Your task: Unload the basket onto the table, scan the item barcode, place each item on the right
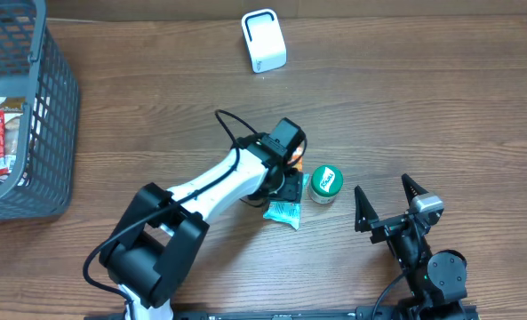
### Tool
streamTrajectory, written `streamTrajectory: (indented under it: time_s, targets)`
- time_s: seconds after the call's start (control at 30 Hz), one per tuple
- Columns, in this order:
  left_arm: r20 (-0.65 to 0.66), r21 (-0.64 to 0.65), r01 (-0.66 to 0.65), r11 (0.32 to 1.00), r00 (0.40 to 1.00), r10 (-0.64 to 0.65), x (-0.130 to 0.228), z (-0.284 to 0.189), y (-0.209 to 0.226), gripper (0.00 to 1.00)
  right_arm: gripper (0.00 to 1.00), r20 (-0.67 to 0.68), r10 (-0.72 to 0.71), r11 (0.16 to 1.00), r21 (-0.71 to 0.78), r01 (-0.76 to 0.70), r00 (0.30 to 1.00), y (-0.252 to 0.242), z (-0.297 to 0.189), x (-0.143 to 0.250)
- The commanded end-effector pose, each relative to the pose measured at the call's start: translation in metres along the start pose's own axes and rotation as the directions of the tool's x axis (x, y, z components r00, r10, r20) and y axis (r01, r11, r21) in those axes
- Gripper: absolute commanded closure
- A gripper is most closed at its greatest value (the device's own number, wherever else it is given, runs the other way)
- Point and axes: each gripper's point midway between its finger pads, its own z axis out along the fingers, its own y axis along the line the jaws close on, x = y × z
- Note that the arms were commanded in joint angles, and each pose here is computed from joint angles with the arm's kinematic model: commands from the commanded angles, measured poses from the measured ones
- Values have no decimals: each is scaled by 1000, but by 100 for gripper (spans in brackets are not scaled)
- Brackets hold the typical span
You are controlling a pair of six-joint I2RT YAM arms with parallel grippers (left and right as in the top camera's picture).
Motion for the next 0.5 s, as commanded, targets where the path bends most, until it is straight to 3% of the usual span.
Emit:
streamTrajectory:
  time_s: [0.0, 0.23, 0.47]
  targets:
    - [59, 26, -44, 999, 997, 43, -16, -23, -2, 29, 0, -4, -3, 1000, 12, 3, 1000, -3, 1, 4]
    - [169, 28, -52, 998, 985, 46, -38, -53, -5, 28, 0, -4, -3, 1000, 12, 3, 1000, -3, 1, 4]
    - [275, 51, -71, 996, 960, 54, -62, -60, -16, 48, 0, -4, -3, 1000, 12, 3, 1000, -3, 1, 4]
